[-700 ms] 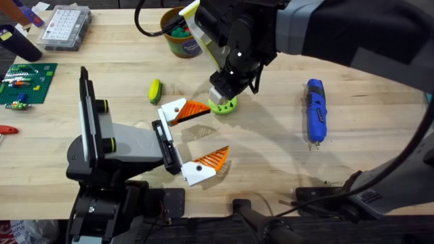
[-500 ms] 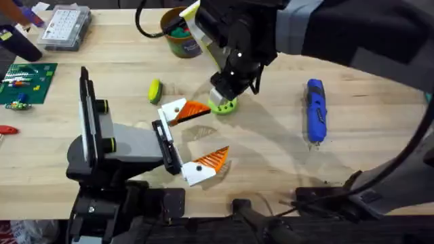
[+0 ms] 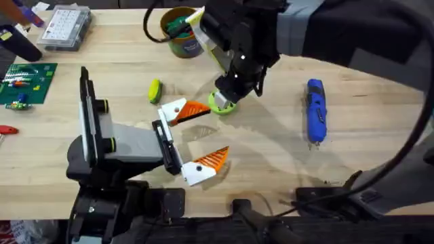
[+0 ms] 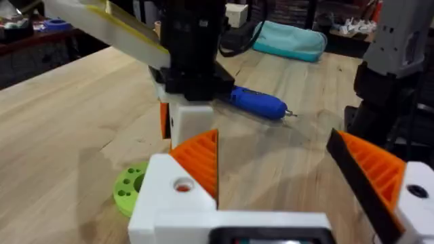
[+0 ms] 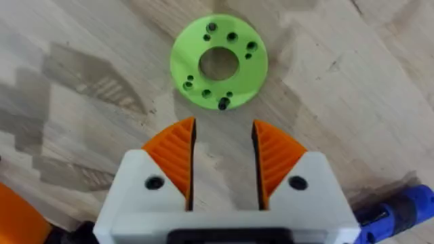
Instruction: Pick up the gripper from the table and insert it into the empty holder that is missing its gripper. Then pick up a screw, insert it into the mounting hole, and use the screwdriver to tighten it. Finally, clean up the table by picking up the vegetable and placing it into the bucket.
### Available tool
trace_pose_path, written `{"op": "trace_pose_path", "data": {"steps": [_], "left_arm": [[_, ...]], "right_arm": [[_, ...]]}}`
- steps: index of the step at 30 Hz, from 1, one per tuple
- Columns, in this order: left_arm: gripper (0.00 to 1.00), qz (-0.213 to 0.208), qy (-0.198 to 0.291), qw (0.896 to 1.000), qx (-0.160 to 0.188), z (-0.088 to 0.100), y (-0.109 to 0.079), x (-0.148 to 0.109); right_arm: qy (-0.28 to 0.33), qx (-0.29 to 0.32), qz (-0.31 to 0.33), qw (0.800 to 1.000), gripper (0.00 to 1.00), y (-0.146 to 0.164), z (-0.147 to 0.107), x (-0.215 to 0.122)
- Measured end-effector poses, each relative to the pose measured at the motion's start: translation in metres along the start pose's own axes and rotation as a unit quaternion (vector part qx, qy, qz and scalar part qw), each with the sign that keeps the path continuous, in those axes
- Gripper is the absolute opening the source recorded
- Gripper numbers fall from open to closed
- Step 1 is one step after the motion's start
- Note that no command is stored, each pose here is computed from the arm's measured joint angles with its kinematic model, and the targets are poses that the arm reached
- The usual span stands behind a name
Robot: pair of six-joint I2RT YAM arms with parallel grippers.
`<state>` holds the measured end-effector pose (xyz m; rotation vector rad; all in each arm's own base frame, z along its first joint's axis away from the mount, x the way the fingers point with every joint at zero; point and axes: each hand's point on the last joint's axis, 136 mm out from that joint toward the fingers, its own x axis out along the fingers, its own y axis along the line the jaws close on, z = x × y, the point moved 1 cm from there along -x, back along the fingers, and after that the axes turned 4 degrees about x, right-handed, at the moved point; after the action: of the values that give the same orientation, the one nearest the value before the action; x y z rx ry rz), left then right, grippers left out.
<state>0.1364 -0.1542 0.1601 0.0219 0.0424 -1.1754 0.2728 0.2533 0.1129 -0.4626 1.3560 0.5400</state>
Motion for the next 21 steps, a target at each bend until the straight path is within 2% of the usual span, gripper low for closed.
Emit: {"op": "trace_pose_path", "data": {"steps": [11,17,21], "left_arm": [[0.990,0.000,0.000,1.000,0.000,0.000,0.000,0.000],[0.990,0.000,0.000,1.000,0.000,0.000,0.000,0.000],[0.990,0.000,0.000,1.000,0.000,0.000,0.000,0.000]], "right_arm": [[-0.008,0.009,0.009,1.000,0.447,-0.004,0.000,0.016],[0.004,0.009,0.009,1.000,0.447,-0.004,-0.010,0.027],[-0.009,0.009,0.011,1.000,0.447,-0.003,-0.004,0.027]]}}
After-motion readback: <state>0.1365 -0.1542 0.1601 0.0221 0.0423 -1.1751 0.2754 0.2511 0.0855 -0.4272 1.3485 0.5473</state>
